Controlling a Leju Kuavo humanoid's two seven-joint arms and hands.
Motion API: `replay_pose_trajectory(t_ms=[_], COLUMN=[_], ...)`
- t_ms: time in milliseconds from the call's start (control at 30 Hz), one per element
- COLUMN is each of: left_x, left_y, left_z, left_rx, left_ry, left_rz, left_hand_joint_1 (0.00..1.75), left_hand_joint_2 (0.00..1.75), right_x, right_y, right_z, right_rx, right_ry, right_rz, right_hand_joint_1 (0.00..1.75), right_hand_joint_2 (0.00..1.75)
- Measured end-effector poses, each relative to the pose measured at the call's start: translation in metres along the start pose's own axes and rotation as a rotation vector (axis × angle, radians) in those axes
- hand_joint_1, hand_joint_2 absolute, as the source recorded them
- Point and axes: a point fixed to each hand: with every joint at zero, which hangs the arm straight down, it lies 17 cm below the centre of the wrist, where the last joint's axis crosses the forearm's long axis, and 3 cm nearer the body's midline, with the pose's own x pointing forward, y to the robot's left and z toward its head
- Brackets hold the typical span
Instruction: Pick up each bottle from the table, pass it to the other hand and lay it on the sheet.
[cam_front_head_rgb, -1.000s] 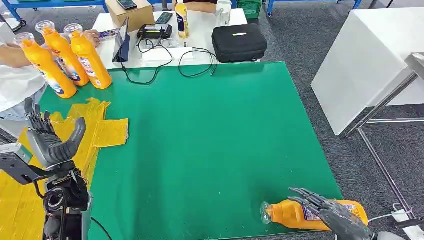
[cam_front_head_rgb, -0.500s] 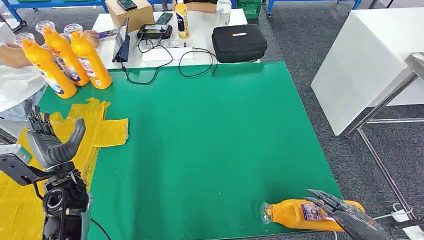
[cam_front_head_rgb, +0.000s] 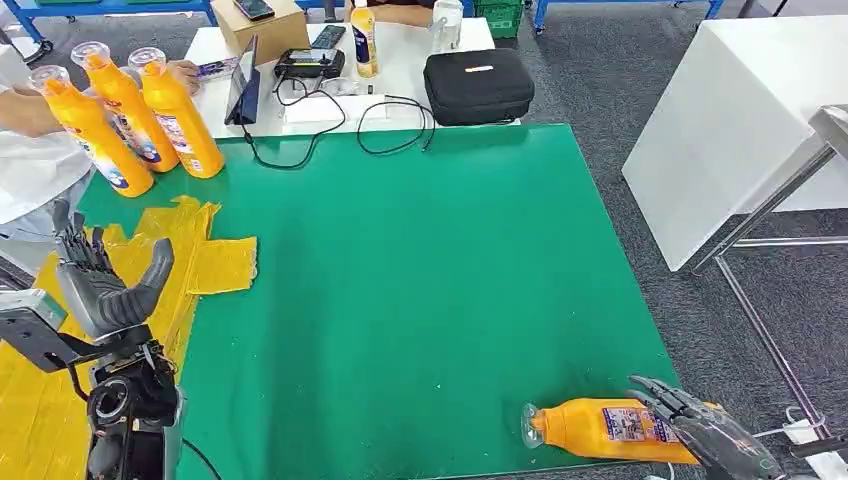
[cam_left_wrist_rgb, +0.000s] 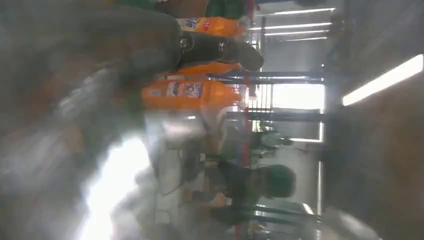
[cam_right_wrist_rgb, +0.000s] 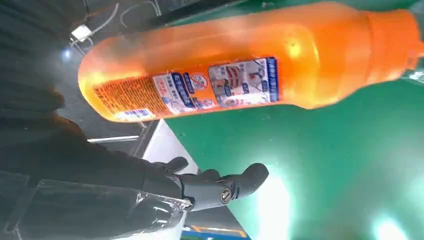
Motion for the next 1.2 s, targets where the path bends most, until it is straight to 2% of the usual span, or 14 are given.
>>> replay_pose_trajectory(t_ms=[667, 700, 733, 767, 800, 833, 867, 1200], left_x=[-0.001, -0.002, -0.002, -0.003, -0.004, -0.004, -0.004, -0.009], left_y=[-0.007, -0.007, -0.008, -0.008, -0.009, -0.009, -0.009, -0.01], left_z=[0.002, 0.002, 0.003, 0.003, 0.003, 0.003, 0.003, 0.005], left_rx=[-0.009, -0.01, -0.011, -0.012, -0.013, -0.013, -0.013, -0.016], left_ry=[0.007, 0.009, 0.011, 0.014, 0.016, 0.018, 0.018, 0.032], left_rz=[0.01, 0.011, 0.011, 0.012, 0.013, 0.013, 0.013, 0.014], left_hand_joint_1=[0.0, 0.0, 0.0, 0.0, 0.0, 0.0, 0.0, 0.0], left_hand_joint_2=[1.75, 1.75, 1.75, 1.75, 1.75, 1.75, 1.75, 1.75], right_x=[-0.036, -0.039, -0.041, -0.044, -0.048, -0.05, -0.052, -0.056], right_y=[0.044, 0.046, 0.047, 0.048, 0.05, 0.051, 0.052, 0.048], right_z=[-0.026, -0.028, -0.031, -0.034, -0.037, -0.039, -0.042, -0.064], right_rx=[0.058, 0.061, 0.057, 0.057, 0.056, 0.056, 0.057, 0.034], right_ry=[0.114, 0.121, 0.128, 0.136, 0.146, 0.151, 0.156, 0.151], right_rz=[0.013, 0.016, 0.02, 0.025, 0.032, 0.035, 0.034, 0.026], right_hand_joint_1=[0.03, 0.14, 0.45, 1.33, 1.64, 1.64, 1.75, 1.75], right_hand_joint_2=[1.75, 1.75, 1.75, 1.75, 1.75, 1.75, 1.75, 1.75])
